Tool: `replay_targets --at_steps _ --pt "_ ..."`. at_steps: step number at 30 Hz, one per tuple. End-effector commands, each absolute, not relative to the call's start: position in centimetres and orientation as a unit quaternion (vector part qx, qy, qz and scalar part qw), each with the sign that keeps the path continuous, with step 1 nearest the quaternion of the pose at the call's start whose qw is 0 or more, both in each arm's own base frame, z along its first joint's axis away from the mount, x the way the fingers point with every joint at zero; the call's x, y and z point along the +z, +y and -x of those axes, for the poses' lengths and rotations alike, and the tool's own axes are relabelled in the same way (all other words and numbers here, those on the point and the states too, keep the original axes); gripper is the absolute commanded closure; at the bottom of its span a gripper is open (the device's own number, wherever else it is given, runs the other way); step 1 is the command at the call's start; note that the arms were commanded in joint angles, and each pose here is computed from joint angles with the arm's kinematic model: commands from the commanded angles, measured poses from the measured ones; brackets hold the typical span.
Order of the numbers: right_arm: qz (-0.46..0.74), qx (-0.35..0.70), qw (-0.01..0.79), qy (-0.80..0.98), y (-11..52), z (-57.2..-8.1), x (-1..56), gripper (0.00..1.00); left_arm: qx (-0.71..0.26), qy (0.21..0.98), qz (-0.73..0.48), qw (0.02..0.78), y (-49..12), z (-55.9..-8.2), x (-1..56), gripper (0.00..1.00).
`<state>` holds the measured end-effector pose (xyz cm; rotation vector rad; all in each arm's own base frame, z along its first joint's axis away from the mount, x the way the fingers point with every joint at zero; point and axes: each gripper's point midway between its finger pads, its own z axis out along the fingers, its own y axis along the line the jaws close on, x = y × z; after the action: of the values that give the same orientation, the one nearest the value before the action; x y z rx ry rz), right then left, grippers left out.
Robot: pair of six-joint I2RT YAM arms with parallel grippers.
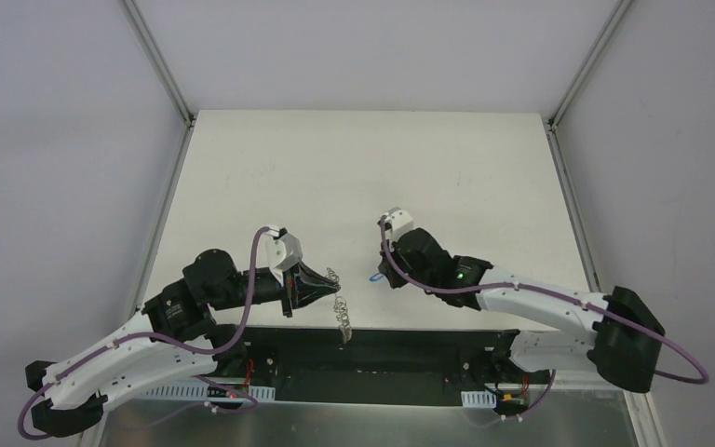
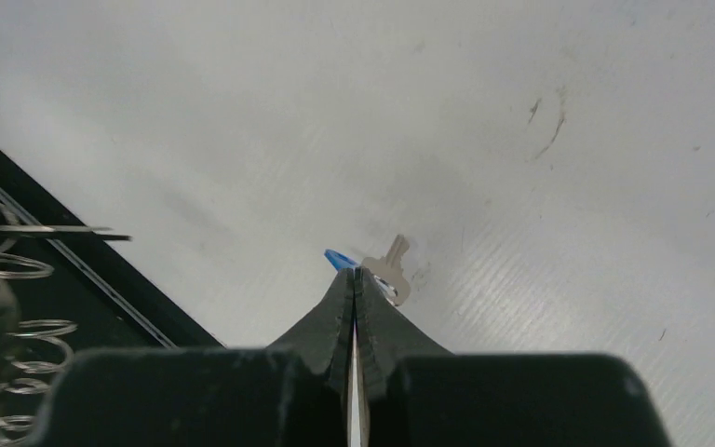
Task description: Put the keys on the keyring
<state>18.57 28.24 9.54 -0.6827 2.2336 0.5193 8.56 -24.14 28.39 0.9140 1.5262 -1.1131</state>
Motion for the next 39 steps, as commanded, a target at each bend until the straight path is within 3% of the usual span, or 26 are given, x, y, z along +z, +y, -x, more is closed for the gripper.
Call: replay_targets --at_steps 1,8,16,24,39 --pt "0.211 0.267 0.417 0.843 28.3 -19.3 14.9 1.0 -0.475 0.604 -0.374 0.519 -24.2 -8.3 30.2 1.0" --pt "0.2 0.364 0.446 0.793 27.8 -17.9 20.1 1.0 -0.476 0.603 -0.374 0.52 -24.2 -8.3 30.3 1.0" --pt "0.276 0.45 0.457 0.716 28.6 -14.8 23.8 1.0 -0.479 0.601 -0.377 0.517 -24.4 -8.1 30.4 1.0" --pt "0.368 0.519 0.449 0.628 30.0 -11.2 27.5 1.0 -0.485 0.596 -0.381 0.514 -24.4 -7.8 30.7 1.0" --pt "0.43 0.609 0.399 0.534 31.1 -6.9 32.9 1.0 -0.495 0.583 -0.396 0.508 -24.8 -7.3 30.9 1.0"
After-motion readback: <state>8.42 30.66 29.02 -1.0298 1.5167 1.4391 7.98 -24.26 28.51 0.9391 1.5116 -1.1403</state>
